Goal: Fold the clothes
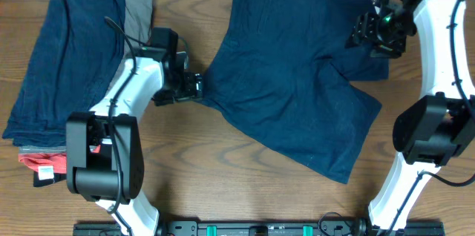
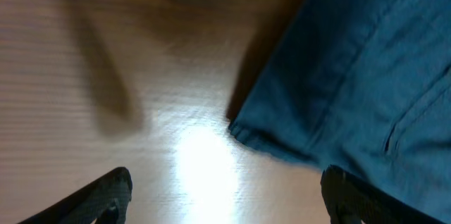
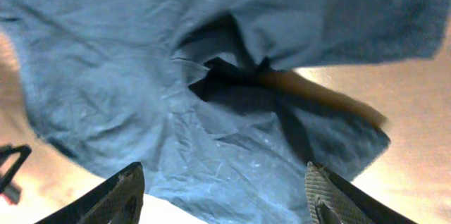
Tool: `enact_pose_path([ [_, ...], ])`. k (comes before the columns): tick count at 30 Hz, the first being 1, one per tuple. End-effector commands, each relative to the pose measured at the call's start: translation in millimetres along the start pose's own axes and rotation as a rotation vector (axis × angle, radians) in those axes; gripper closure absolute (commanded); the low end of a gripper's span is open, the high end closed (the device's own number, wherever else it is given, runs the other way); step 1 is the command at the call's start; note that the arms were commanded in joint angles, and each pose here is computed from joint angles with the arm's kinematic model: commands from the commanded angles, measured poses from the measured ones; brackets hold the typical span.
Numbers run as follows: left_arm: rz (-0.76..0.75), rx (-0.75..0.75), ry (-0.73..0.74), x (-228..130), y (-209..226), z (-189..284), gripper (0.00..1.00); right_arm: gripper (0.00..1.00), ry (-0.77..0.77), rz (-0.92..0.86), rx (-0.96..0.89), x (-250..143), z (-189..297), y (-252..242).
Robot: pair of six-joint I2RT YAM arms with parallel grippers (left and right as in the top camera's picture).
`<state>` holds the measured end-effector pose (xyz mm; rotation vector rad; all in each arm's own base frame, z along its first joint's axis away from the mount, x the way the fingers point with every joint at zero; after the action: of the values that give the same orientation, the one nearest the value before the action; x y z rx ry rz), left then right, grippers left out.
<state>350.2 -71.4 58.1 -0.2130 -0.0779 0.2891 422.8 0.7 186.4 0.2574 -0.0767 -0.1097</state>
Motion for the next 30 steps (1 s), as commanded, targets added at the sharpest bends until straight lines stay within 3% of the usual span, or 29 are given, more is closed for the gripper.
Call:
enact_pose_path([
  [1,0.116,-0.008,0.009,-9.0,-12.4,-11.9,0.13,0.31,-0.029,-0.123,-0.176,-3.3,6.8,-2.9],
  [8,0.195,0.135,-0.097,-12.3,-20.6,-15.8,0.12,0.32,-0.108,-0.197,-0.429,-25.7,37.9,9.4],
  [10,0.189,0.172,-0.139,-12.7,-24.5,-16.3,0.16,0.32,-0.126,-0.188,-0.467,-35.5,49.2,17.4],
  [18,0.177,0.163,-0.207,-5.8,-36.4,-17.0,0.4,0.33,-0.177,-0.181,-0.452,-62.9,88.6,26.1],
  [30,0.16,0.187,-0.145,-10.5,-32.0,-44.5,0.41,0.28,-0.267,-0.068,-0.337,-91.5,134.2,42.4],
])
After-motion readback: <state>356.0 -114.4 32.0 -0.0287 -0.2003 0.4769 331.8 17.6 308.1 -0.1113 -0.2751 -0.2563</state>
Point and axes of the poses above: each gripper's point midway between its finger pads, its own z axis back along the fingers, its own y axis along the line the jaws close on, x = y × z, the point moved 3 cm from there along z, back along the fingers, and after that the axes turned 10 degrees about z, right-handed, at the moved point
